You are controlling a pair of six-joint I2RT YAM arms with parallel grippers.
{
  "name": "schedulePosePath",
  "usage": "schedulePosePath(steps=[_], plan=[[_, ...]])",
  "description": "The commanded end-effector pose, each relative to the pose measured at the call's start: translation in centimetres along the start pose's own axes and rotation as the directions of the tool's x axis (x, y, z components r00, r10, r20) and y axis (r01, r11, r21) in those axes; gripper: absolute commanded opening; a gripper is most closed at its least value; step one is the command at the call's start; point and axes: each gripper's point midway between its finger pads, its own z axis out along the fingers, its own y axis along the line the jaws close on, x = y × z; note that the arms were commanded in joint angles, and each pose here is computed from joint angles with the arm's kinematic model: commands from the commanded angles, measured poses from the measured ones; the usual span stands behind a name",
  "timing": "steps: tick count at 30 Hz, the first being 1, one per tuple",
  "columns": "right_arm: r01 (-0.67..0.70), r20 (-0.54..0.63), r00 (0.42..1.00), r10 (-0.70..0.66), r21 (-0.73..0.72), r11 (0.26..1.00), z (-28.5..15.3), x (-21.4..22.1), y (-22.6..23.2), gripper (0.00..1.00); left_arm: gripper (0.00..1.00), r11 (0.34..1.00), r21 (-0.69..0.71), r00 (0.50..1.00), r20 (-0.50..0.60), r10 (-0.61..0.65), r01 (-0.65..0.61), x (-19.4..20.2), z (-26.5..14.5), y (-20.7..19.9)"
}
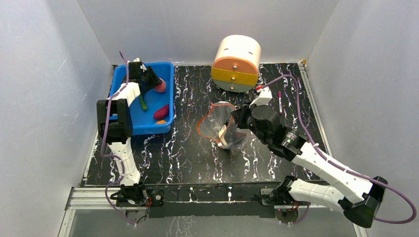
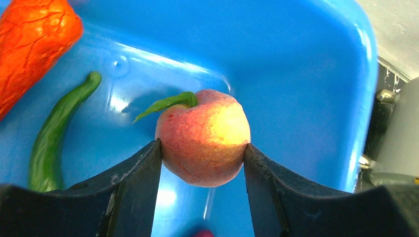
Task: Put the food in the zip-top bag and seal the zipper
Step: Pick up the fake fruit from the bin.
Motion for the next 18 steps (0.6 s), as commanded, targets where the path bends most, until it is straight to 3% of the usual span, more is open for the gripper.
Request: schedulePosePath(steps=[1, 6, 9, 18], plan=[[-0.046, 0.034, 0.998, 0.047, -0.033, 0.998, -0.5, -1.0, 0.6, 0.00, 0.25, 1.000, -0.001, 0.999, 0.026, 0.021, -0.021, -1.0, -5.0, -1.3], [-0.078, 0.027, 0.996, 0.079, -0.045, 0.996, -0.7, -0.3, 0.5, 0.00, 0.29, 0.999, 0.002, 0.999, -0.020, 0.040, -0.039, 0.9, -8.4, -1.6], [-0.088, 0.020, 0.996, 0.089, -0.050, 0.995, -0.6, 0.0, 0.5, 0.00, 0.26, 0.997, 0.032, 0.997, -0.044, 0.066, -0.064, 2.3, -10.4, -2.6], [-0.120, 0.003, 0.993, 0.121, -0.051, 0.991, -0.1, 0.3, 0.9, 0.00, 0.25, 0.968, 0.223, 0.985, -0.097, 0.139, -0.115, 5.6, -17.1, -7.7]])
